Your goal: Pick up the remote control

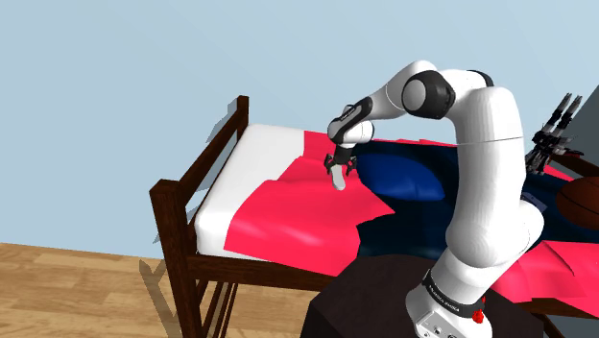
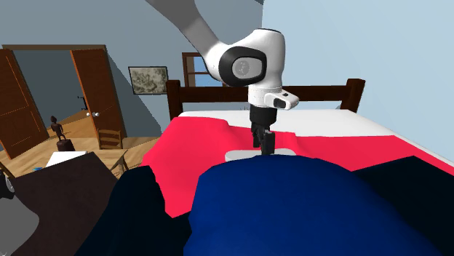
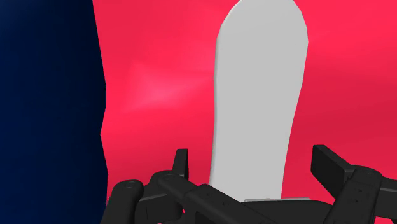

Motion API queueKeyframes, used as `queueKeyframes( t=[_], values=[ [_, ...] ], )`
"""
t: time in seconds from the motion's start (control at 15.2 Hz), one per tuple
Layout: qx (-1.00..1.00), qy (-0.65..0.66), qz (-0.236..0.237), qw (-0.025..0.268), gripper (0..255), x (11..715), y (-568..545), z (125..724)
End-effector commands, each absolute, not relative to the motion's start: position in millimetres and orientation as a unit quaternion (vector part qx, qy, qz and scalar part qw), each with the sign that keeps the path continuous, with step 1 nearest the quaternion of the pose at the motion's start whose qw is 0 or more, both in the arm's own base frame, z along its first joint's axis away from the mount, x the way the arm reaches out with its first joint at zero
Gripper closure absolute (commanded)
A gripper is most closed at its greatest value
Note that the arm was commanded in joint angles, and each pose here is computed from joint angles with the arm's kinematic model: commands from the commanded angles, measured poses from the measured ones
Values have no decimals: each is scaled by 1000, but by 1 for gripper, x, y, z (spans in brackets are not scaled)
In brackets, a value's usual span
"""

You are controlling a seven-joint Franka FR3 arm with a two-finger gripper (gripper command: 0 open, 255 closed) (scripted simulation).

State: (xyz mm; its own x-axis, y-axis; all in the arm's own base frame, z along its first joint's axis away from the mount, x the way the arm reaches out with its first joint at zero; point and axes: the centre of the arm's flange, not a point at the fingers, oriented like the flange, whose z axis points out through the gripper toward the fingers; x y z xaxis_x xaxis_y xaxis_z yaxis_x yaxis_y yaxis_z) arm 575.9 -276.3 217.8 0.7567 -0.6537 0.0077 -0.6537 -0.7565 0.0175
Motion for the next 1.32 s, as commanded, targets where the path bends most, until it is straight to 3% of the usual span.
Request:
queueKeyframes(
  t=[0.0,0.59,1.25],
  values=[
    [937,-349,1,10,255,576,-276,216],
    [937,-349,1,10,255,576,-276,216],
    [937,-349,1,10,255,576,-276,268]
  ],
)
